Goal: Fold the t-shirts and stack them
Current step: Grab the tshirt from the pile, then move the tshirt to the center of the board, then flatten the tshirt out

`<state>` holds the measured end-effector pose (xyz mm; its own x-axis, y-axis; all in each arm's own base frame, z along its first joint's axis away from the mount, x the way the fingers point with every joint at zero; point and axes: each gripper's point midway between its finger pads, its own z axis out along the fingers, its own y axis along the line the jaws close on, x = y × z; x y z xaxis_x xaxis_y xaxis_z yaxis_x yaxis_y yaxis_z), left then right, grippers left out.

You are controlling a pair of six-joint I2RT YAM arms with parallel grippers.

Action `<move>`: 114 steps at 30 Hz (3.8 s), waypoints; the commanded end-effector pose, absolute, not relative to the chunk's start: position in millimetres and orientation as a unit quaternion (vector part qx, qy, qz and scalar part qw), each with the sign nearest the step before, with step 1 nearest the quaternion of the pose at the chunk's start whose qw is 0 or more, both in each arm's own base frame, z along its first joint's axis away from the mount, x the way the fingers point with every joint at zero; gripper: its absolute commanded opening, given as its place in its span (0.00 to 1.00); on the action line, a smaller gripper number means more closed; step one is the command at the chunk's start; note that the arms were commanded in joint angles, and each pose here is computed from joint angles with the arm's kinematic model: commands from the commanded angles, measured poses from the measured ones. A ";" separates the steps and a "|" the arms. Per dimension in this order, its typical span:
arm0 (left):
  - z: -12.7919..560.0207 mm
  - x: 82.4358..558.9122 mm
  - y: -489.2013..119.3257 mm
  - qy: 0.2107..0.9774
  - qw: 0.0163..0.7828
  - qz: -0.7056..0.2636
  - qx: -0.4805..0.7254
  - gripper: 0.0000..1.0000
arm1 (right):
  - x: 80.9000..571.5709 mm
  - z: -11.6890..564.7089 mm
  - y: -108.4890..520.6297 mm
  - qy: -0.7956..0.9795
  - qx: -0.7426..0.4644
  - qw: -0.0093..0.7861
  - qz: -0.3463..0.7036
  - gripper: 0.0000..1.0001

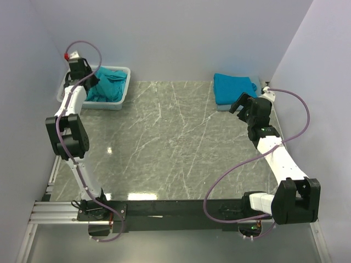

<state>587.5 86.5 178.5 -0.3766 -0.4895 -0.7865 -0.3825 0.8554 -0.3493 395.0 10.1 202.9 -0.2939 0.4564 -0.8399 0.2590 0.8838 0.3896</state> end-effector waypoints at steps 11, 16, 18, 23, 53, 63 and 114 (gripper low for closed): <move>439.1 535.9 31.3 0.661 0.705 -0.201 -0.160 0.00 | 386.8 238.9 8.6 0.768 0.223 0.592 0.097 0.96; 508.3 487.1 0.1 0.621 0.753 -0.193 -0.105 0.03 | 384.4 240.2 12.9 0.768 0.219 0.592 0.107 0.96; 524.5 471.4 -18.2 0.612 0.762 -0.197 -0.077 0.04 | 383.9 241.5 13.5 0.767 0.218 0.593 0.111 0.96; 570.7 419.0 -60.3 0.586 0.778 -0.229 0.000 0.03 | 383.2 249.7 17.0 0.758 0.214 0.604 0.123 0.96; 321.4 415.8 -154.8 0.746 0.604 -0.245 -0.137 0.60 | 376.9 243.1 14.7 0.767 0.212 0.595 0.112 0.96; 241.8 383.6 -116.2 0.788 0.545 -0.201 -0.203 0.89 | 382.7 220.3 47.6 0.805 0.174 0.550 0.136 0.96; 52.7 309.5 -208.5 0.942 0.266 -0.156 -0.131 0.28 | 322.4 89.1 80.9 0.921 0.148 0.359 0.045 0.93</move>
